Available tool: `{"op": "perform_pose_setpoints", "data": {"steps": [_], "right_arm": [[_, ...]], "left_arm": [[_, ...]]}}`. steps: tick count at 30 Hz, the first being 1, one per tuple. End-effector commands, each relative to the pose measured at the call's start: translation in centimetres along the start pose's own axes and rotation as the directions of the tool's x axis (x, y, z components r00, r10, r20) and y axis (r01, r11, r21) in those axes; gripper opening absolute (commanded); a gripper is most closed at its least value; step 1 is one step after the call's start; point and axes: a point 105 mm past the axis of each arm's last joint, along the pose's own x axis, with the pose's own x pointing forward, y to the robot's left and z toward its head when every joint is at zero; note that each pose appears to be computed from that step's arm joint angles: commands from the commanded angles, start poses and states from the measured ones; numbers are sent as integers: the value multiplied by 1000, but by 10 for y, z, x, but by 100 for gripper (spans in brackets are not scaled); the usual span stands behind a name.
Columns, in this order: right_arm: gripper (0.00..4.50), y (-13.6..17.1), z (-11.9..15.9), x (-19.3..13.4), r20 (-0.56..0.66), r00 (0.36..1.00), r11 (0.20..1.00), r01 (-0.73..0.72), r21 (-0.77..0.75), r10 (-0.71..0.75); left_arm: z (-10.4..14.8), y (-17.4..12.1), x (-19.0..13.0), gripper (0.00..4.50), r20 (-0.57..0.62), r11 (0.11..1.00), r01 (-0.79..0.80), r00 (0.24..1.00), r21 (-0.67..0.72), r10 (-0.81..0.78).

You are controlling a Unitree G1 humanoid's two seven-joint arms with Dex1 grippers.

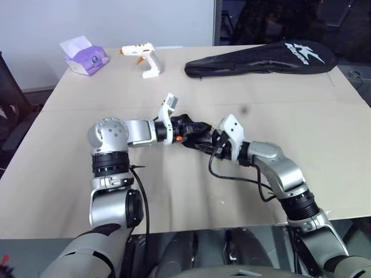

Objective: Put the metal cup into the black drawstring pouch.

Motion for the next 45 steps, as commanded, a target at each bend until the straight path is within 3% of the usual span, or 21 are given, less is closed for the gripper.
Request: {"op": "perform_pose_setpoints", "data": {"steps": [1,14,18,20,27,33,36,39,43,45], "right_arm": [[205,2,16,-4,46,999,998,6,-57,-3],[205,9,16,-22,36,999,1000,-2,22,1],[95,6,15,-17,42,999,999,15,43,-17],[6,3,13,-14,40,999,999,24,49,-26],[2,1,16,-5,76,996,999,34,27,-36],[2,12,25,22,103,993,986,-43,-161,60],[2,17,21,35,53,992,958,-92,-270,110],[2,9,28,44,106,992,970,-48,-237,75],[2,-4,51,32,233,972,992,15,-126,15],[2,-4,49,30,214,976,989,7,-151,26]], "left_arm": [[7,-7,-3,0,24,999,20,999,38,-21],[8,-8,-2,0,19,999,24,1000,47,-24],[7,-9,-2,0,15,998,26,1000,50,-27],[8,-9,-1,0,14,998,28,999,53,-29],[8,-18,-3,0,5,996,53,999,75,-54],[8,-32,0,0,-12,990,101,995,96,-100],[7,-39,-1,0,-27,986,122,992,114,-120],[4,-41,-3,0,-45,985,130,991,117,-126],[-1,-14,-7,0,-39,995,8,999,103,-4],[-1,-12,-8,0,-34,993,2,999,118,2]]}}
